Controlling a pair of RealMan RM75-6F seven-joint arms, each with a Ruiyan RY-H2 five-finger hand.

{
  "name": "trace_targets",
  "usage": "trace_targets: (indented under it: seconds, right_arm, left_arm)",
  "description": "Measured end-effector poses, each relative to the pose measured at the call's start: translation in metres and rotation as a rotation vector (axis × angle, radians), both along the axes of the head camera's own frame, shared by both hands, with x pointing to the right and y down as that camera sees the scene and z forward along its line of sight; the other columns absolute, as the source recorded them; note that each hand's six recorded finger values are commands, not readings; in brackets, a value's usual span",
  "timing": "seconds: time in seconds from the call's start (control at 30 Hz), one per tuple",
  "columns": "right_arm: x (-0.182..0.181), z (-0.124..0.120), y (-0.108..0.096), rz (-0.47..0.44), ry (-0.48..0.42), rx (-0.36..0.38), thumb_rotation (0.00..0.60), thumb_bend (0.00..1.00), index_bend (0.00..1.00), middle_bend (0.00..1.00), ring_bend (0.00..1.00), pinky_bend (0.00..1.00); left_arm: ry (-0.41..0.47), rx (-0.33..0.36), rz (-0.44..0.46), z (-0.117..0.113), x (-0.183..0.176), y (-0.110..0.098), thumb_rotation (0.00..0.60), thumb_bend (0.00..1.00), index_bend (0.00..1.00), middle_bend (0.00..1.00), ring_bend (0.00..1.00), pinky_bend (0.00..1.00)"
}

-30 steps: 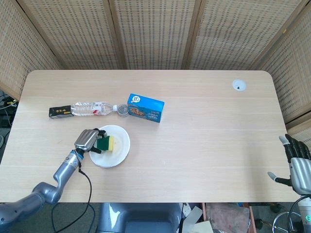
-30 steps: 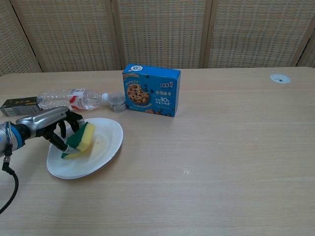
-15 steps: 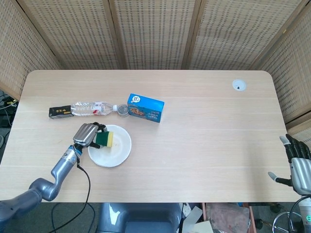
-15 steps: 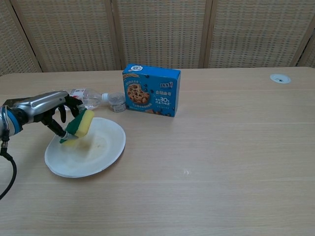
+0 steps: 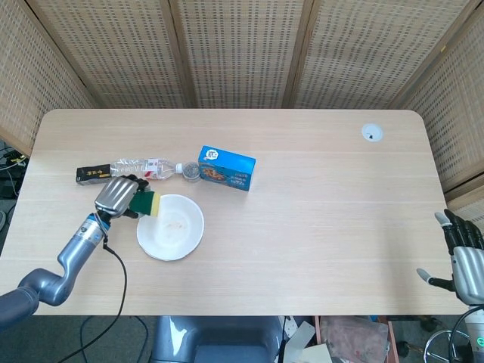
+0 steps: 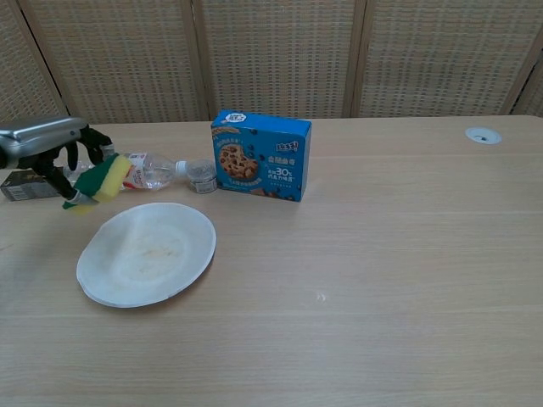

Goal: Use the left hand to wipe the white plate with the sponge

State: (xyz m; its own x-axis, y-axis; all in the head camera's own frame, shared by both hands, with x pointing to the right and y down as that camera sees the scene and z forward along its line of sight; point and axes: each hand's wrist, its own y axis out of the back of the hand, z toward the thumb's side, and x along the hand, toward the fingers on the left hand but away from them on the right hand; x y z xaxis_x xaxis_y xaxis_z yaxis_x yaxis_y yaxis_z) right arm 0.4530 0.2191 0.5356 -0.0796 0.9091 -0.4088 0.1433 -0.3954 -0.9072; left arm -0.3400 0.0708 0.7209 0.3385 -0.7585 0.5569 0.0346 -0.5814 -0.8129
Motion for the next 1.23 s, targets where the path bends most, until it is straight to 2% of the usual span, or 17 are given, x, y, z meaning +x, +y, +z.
trace_targets:
  seconds: [0.13, 0.17, 0.23, 0.3, 0.37, 0.4, 0.5, 0.7, 0.8, 0.93, 1.07, 1.13, 1.23]
  right_arm:
    - [-0.002, -0.001, 0.001, -0.007, -0.001, 0.001, 0.600, 0.00, 0.00, 0.00, 0.00, 0.00]
    - [-0.003, -0.001, 0.001, -0.007, 0.000, 0.001, 0.600, 0.00, 0.00, 0.00, 0.00, 0.00]
    - [-0.003, -0.001, 0.001, -0.007, 0.001, 0.000, 0.600, 0.00, 0.00, 0.00, 0.00, 0.00]
    - [-0.003, -0.001, 0.001, -0.008, 0.002, -0.001, 0.600, 0.00, 0.00, 0.00, 0.00, 0.00]
    - [-0.004, -0.001, 0.001, -0.009, 0.003, -0.001, 0.600, 0.00, 0.00, 0.00, 0.00, 0.00]
    - [-0.004, -0.001, 0.001, -0.010, 0.004, 0.000, 0.600, 0.00, 0.00, 0.00, 0.00, 0.00]
    - [-0.004, -0.001, 0.001, -0.011, 0.005, 0.002, 0.600, 0.00, 0.00, 0.00, 0.00, 0.00]
    - [-0.003, -0.001, 0.001, -0.008, 0.006, 0.003, 0.600, 0.00, 0.00, 0.00, 0.00, 0.00]
    - [-0.002, -0.002, 0.001, -0.006, 0.002, 0.006, 0.600, 0.00, 0.00, 0.00, 0.00, 0.00]
    - [-0.001, -0.003, 0.000, -0.007, -0.005, 0.012, 0.600, 0.00, 0.00, 0.00, 0.00, 0.00]
    - [0.000, -0.006, 0.000, -0.008, -0.007, 0.026, 0.600, 0.00, 0.00, 0.00, 0.00, 0.00]
    - [0.002, -0.007, 0.001, -0.007, -0.001, 0.034, 0.600, 0.00, 0.00, 0.00, 0.00, 0.00]
    - [0.004, -0.008, 0.001, -0.003, 0.001, 0.039, 0.600, 0.00, 0.00, 0.00, 0.00, 0.00]
  left_arm:
    - [-0.124, -0.051, -0.053, 0.013, -0.036, 0.002, 0.600, 0.41, 0.61, 0.45, 0.35, 0.43]
    - [-0.158, -0.064, -0.072, 0.017, -0.048, 0.002, 0.600, 0.40, 0.58, 0.43, 0.35, 0.42]
    - [-0.198, -0.076, -0.101, 0.022, -0.062, 0.003, 0.600, 0.28, 0.46, 0.33, 0.33, 0.38]
    - [-0.224, -0.098, -0.130, 0.028, -0.073, 0.006, 0.600, 0.06, 0.22, 0.14, 0.20, 0.29]
    - [-0.229, -0.122, -0.150, 0.033, -0.077, 0.010, 0.600, 0.00, 0.06, 0.02, 0.06, 0.18]
    - [-0.229, -0.133, -0.158, 0.034, -0.078, 0.011, 0.600, 0.00, 0.01, 0.00, 0.02, 0.11]
    - [-0.220, -0.168, -0.184, 0.035, -0.079, 0.014, 0.600, 0.00, 0.00, 0.00, 0.00, 0.01]
    - [-0.151, -0.191, -0.247, 0.021, -0.077, 0.018, 0.600, 0.00, 0.00, 0.00, 0.00, 0.00]
    - [-0.093, -0.152, -0.290, 0.003, -0.076, 0.019, 0.600, 0.00, 0.00, 0.00, 0.00, 0.00]
    - [-0.006, -0.065, -0.355, -0.031, -0.076, 0.024, 0.600, 0.00, 0.00, 0.00, 0.00, 0.00]
    - [0.052, 0.036, -0.407, -0.075, -0.076, 0.043, 0.600, 0.00, 0.00, 0.00, 0.00, 0.00]
    - [0.053, 0.087, -0.430, -0.097, -0.077, 0.055, 0.600, 0.00, 0.00, 0.00, 0.00, 0.00]
    - [-0.001, 0.169, -0.460, -0.130, -0.086, 0.074, 0.600, 0.00, 0.00, 0.00, 0.00, 0.00]
